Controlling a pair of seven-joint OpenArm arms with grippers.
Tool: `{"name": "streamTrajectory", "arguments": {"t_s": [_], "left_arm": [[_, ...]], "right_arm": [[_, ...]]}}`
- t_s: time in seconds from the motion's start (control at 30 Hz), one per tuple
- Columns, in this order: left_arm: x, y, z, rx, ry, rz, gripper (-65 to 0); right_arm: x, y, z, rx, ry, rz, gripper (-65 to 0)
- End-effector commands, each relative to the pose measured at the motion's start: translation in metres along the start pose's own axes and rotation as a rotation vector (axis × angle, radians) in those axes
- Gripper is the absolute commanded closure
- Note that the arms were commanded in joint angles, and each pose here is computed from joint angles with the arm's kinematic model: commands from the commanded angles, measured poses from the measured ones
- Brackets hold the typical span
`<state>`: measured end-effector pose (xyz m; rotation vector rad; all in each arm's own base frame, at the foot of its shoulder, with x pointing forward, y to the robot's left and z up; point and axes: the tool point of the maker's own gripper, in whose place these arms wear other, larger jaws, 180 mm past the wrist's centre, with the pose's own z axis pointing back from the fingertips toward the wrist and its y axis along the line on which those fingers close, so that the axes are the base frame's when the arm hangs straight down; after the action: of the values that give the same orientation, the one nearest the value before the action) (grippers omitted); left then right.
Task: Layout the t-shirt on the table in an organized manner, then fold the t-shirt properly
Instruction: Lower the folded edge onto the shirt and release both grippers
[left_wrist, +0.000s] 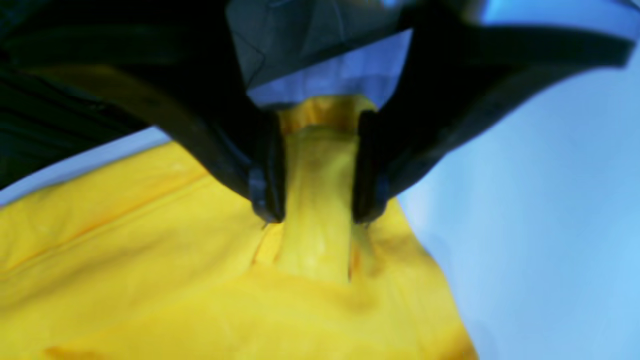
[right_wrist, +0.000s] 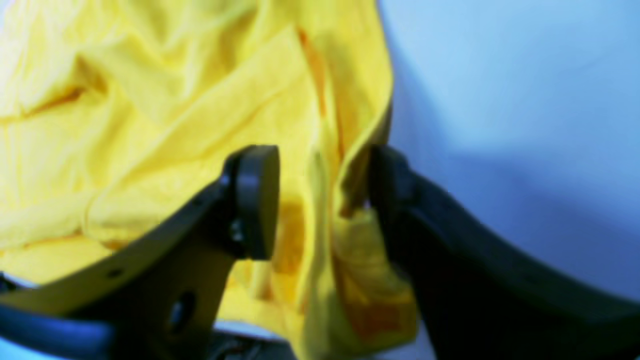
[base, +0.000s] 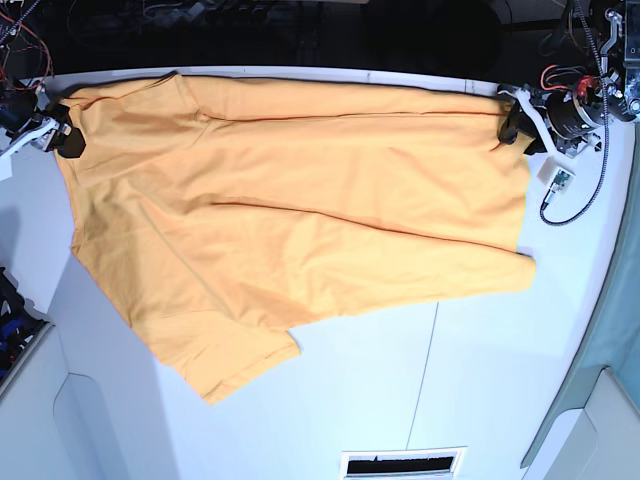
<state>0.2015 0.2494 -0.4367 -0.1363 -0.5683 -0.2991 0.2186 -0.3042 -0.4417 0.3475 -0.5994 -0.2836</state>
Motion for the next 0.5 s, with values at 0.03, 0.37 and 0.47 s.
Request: {"name": "streamTrajectory", "arguments": {"t_s": [0.03,0.37,0.47], "left_arm": [[0.022,0.014,0.013,0.037,-0.065,-0.013,-25.6],[0.091,0.051,0.047,0.143,-0.276,0.001,-25.6],[0.106,0.056,0.046,0.145,-0.312,0.007,-25.7]], "right_arm": [[0.031,-0.004,0.011,-0.007,-0.101,0.016,-28.9],[0.113,0.000,0.020,-0.027,-0.325,0.041,-28.9],[0.150,0.010,0.020,-0.044,-0.396,0.073,-28.9]]}}
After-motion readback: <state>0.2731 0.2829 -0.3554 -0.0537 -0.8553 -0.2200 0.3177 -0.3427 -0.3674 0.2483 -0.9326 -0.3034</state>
